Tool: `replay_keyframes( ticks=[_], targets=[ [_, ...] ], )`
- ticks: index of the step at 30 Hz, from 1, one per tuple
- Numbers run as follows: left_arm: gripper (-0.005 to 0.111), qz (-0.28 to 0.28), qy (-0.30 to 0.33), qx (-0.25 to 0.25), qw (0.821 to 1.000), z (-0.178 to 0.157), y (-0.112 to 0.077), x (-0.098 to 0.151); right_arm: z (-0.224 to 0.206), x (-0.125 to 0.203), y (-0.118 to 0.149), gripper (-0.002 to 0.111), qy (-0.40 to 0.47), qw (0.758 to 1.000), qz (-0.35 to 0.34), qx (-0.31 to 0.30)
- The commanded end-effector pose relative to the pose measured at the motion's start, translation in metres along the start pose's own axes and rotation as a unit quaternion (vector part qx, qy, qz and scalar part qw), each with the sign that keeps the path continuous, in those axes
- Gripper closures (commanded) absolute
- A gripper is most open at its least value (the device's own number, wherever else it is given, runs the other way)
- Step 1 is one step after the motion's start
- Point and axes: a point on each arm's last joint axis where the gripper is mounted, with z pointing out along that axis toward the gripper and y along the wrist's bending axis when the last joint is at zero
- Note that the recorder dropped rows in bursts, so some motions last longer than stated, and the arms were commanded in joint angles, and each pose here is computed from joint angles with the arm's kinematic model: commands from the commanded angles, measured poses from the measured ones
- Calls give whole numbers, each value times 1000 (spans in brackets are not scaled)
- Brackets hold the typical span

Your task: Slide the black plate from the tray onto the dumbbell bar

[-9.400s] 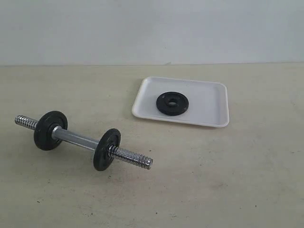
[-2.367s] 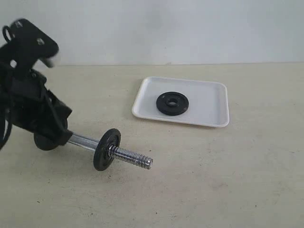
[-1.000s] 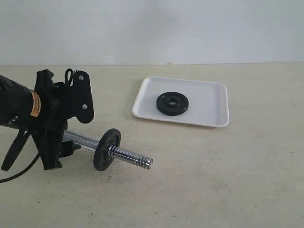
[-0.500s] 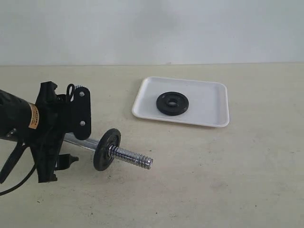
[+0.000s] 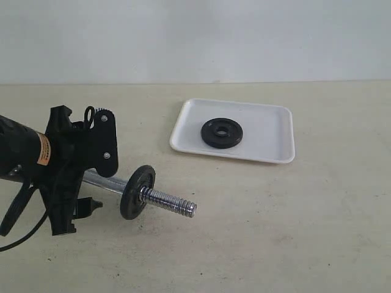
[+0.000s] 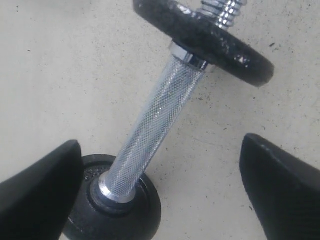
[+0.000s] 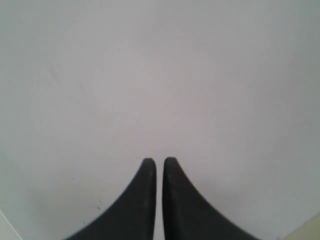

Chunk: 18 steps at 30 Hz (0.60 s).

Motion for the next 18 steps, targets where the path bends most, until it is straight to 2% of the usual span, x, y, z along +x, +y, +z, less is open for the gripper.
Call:
replay_keyframes(
  ticks=[1,6,11,15,17,18],
  targets=[
    [30,-12,-5,2,1000,0,-2,-1,-1,-1,9,107,-6,996,-75,-45],
    [30,-12,-5,2,1000,0,-2,-1,-1,-3,12,107,-21,996,-65,-63],
    [30,-12,-10,-1,1000,0,-1,-2,-2,-8,15,107,-39,996,18,-82],
    [30,-14,-13,-2,1000,0,-1,-2,-3,-14,18,107,-69,991,51,-104],
    [30,-14,-13,-2,1000,0,-1,-2,-2,-21,27,107,-88,989,-26,-112],
    [30,-14,-13,-2,1000,0,-1,-2,-1,-26,37,107,-99,983,-95,-123]
  ],
)
